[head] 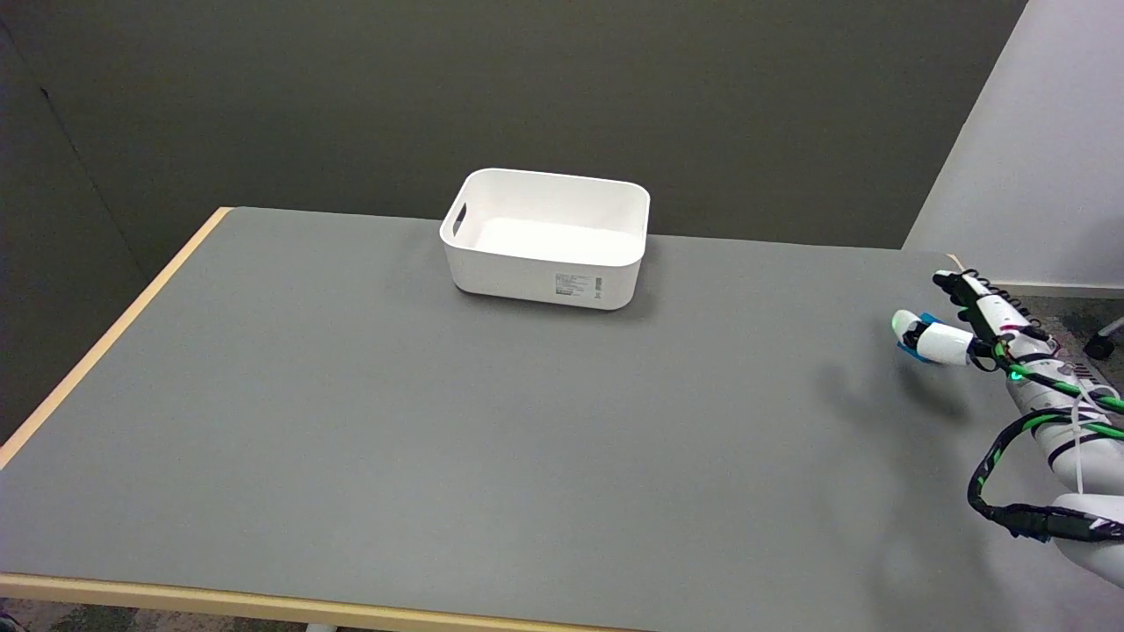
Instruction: Pick up blue wooden cube.
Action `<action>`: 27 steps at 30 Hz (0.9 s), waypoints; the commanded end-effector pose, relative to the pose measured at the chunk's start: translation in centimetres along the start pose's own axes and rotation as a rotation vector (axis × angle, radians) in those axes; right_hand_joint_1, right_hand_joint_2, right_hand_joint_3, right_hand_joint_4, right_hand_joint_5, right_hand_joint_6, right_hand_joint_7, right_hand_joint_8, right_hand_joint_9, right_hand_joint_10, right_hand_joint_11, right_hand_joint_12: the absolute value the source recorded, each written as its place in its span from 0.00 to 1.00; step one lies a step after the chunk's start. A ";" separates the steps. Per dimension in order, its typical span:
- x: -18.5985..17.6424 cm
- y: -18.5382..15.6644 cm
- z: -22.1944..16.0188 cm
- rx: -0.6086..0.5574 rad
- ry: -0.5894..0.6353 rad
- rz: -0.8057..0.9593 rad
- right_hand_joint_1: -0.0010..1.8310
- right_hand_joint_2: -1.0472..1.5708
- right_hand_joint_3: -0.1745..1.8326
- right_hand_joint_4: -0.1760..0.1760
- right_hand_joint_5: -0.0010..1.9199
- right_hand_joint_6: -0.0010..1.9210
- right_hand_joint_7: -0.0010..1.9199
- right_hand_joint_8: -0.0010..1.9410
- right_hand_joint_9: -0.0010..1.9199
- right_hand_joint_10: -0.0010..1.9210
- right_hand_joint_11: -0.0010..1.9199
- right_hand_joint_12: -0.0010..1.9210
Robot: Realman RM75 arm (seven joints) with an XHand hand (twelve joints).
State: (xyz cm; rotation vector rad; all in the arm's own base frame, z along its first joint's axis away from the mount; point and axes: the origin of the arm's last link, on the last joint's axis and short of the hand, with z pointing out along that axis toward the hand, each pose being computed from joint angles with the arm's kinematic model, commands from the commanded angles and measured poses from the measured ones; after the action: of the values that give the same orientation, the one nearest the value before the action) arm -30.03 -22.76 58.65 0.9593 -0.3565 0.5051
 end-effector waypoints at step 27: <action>-1.0 -0.7 1.0 -0.001 -0.034 -0.093 0.54 0.95 0.11 0.30 0.17 0.92 0.27 1.00 0.23 1.00 0.00 1.00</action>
State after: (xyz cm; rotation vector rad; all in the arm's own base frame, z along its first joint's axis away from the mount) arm -31.15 -23.43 58.58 0.9473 -0.3954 0.4378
